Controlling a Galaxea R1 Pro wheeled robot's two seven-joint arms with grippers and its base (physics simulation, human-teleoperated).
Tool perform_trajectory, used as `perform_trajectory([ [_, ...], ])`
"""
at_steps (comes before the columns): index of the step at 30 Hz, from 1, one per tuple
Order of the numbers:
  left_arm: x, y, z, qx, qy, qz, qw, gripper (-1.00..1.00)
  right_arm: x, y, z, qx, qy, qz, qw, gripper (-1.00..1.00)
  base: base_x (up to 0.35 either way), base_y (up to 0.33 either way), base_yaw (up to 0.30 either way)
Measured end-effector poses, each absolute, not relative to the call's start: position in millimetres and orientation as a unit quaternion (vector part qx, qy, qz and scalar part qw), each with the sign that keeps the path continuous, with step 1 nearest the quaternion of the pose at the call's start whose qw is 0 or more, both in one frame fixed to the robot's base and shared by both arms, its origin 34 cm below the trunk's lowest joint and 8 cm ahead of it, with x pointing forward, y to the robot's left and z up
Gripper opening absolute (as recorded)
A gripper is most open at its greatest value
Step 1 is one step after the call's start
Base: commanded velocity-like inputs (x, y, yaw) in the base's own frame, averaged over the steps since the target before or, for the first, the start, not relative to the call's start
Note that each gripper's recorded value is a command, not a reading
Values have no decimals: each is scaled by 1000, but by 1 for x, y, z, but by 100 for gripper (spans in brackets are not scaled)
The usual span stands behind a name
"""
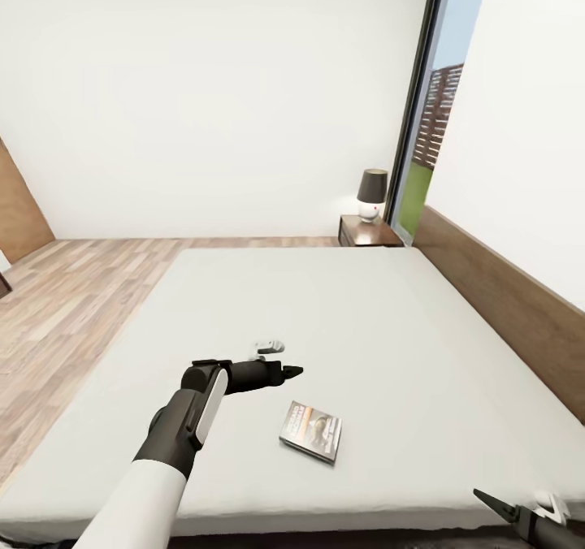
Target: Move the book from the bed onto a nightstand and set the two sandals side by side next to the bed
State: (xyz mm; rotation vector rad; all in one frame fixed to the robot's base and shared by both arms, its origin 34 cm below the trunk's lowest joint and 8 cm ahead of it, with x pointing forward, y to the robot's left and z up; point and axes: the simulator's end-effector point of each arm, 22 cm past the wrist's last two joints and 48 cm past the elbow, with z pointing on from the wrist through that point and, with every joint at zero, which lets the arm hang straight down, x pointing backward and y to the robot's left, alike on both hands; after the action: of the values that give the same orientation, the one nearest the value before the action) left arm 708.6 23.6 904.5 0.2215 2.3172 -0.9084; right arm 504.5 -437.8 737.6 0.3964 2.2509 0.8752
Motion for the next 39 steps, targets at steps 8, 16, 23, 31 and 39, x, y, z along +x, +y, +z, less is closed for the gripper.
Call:
perform_trajectory([
  [8,709,24,906,84,880,-345,317,100,505,-438,739,152,864,336,342,100,0,0,-104],
  [16,709,24,906,84,879,-345,317,100,506,-438,739,152,864,336,342,100,0,0,-3],
  [23,709,24,903,84,880,-345,315,100,505,-438,737,153,865,336,340,100,0,0,0],
  [31,708,24,896,82,882,-345,310,100,502,-438,733,155,867,335,335,100,0,0,0],
  [39,708,24,889,79,884,-346,304,100,500,-438,729,157,869,335,330,100,0,0,0],
])
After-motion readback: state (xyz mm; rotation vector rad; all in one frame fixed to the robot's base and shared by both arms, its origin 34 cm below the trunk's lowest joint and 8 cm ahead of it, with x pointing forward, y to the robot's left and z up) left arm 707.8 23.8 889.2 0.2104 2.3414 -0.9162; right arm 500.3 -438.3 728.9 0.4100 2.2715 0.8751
